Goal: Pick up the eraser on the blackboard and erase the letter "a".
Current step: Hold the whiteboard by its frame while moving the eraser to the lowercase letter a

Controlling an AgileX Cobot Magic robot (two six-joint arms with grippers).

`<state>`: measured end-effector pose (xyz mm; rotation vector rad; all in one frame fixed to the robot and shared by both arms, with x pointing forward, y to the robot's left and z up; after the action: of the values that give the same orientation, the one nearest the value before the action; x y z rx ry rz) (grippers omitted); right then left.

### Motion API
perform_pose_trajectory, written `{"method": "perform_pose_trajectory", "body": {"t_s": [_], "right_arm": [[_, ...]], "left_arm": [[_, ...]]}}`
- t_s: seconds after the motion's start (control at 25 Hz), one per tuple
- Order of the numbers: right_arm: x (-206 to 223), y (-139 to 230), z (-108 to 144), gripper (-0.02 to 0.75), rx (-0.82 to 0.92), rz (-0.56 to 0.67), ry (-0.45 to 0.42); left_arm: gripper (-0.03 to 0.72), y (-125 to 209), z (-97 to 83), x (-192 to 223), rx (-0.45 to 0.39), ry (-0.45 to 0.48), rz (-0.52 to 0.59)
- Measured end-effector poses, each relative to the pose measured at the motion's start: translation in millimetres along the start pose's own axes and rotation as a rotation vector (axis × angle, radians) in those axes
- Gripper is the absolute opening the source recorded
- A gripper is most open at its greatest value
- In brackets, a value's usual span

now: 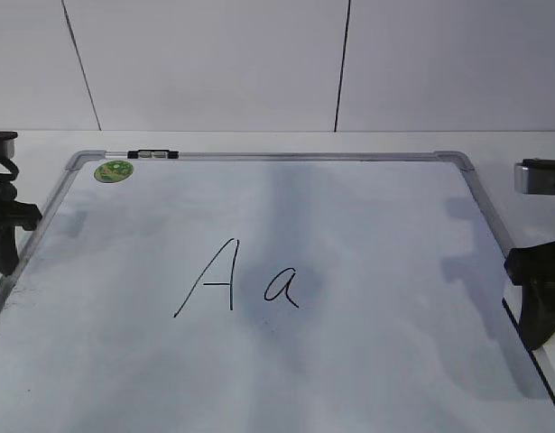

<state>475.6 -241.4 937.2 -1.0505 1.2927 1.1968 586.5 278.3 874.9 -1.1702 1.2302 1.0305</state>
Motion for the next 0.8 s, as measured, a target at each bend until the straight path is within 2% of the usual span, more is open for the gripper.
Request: {"method": "perform_pose_trajectory", "body": {"t_s": [0.8], "right_arm": [[0, 0, 0, 0.567, -0.004, 0.001, 0.002]], "left_arm": [[0.237, 0, 2.0, 16, -0.008, 0.001, 0.034]]}}
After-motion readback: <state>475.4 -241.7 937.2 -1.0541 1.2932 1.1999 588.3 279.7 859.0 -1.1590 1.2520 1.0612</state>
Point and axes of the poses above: a point on each arm's last joint axis where the gripper is mounted, x pointing out along that axis toward the gripper, z along the wrist's bending axis when the last joint is at zero, y = z × x, the point moved 7 cm from there along x, pointing out along that axis toward the gripper, and after that the axes turned 7 degrees about x, right-handed, at the moved point
